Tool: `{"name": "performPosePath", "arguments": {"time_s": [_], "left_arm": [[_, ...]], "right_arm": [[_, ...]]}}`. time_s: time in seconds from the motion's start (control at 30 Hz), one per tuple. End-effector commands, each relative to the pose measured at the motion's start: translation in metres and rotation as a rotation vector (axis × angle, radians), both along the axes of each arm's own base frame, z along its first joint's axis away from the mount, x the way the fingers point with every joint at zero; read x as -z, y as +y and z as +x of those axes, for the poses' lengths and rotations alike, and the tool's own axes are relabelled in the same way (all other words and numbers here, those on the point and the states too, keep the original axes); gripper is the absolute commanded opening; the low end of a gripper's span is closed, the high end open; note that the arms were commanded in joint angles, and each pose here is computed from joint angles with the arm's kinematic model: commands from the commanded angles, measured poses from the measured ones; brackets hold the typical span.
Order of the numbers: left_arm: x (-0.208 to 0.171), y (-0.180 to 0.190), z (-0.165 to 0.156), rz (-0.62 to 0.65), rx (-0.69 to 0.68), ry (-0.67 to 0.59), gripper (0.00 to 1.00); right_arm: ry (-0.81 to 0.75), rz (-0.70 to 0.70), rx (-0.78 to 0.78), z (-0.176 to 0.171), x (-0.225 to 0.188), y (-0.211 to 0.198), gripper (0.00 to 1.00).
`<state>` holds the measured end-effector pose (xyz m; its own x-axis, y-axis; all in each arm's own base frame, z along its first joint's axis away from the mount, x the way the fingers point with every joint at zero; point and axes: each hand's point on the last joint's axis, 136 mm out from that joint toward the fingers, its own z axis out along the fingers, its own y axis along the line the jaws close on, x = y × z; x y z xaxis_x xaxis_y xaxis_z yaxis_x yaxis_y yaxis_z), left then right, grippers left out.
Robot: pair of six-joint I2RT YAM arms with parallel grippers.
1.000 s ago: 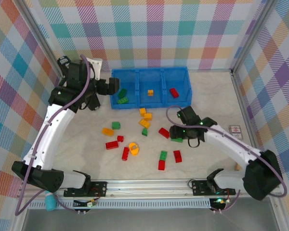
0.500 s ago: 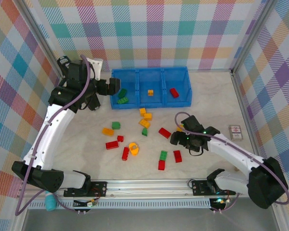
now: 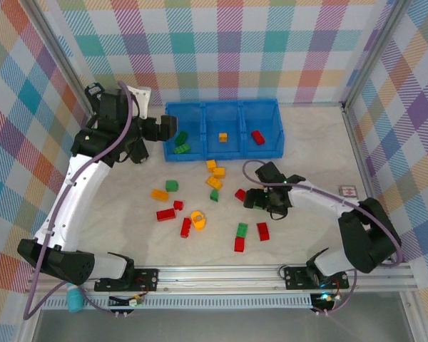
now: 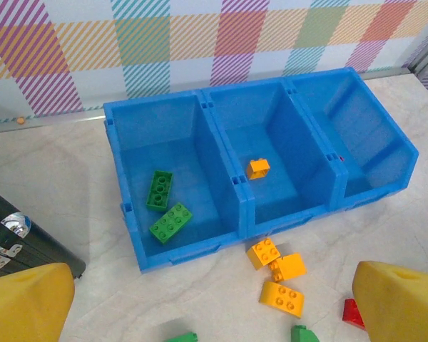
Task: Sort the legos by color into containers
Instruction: Pick up the lego from the center of the table, then place the lego in the container.
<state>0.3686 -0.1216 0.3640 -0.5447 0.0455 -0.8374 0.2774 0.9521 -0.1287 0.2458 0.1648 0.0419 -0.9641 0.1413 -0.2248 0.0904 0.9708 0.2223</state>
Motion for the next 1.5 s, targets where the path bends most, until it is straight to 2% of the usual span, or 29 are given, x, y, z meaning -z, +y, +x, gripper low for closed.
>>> {"name": "performPosePath", "arguments": {"time_s": [0.0, 0.47, 0.77, 1.07, 1.2, 1.37, 1.47], "left_arm": [[-0.010, 0.005, -0.004, -0.023, -0.010, -0.030, 1.00], [-0.009, 0.006, -0.004, -0.023, -0.010, -0.029, 1.00], [-0.007, 0.010, -0.003, -0.015, -0.026, -0.030, 1.00], [-0.005, 0.011, -0.002, -0.020, -0.027, -0.024, 1.00], [-0.004, 0.012, -0.002, -0.020, -0.030, -0.025, 1.00], [-0.006, 0.013, -0.002, -0.019, -0.032, -0.027, 1.00], [-0.006, 0.016, -0.002, -0.016, -0.043, -0.028, 1.00]], "right_arm": [[-0.005, -0.051, -0.031, 0.009, 0.000, -0.004, 0.92], [0.025, -0.146, -0.063, 0.009, 0.015, -0.015, 0.82], [0.036, -0.153, -0.074, 0.019, 0.026, -0.009, 0.77], [0.058, -0.154, -0.076, 0.019, 0.030, -0.008, 0.59], [0.036, -0.156, -0.112, 0.024, 0.013, -0.005, 0.50], [-0.005, -0.152, -0.206, 0.045, -0.042, 0.009, 0.48], [-0.080, -0.128, -0.271, 0.067, -0.081, 0.025, 0.48]]}}
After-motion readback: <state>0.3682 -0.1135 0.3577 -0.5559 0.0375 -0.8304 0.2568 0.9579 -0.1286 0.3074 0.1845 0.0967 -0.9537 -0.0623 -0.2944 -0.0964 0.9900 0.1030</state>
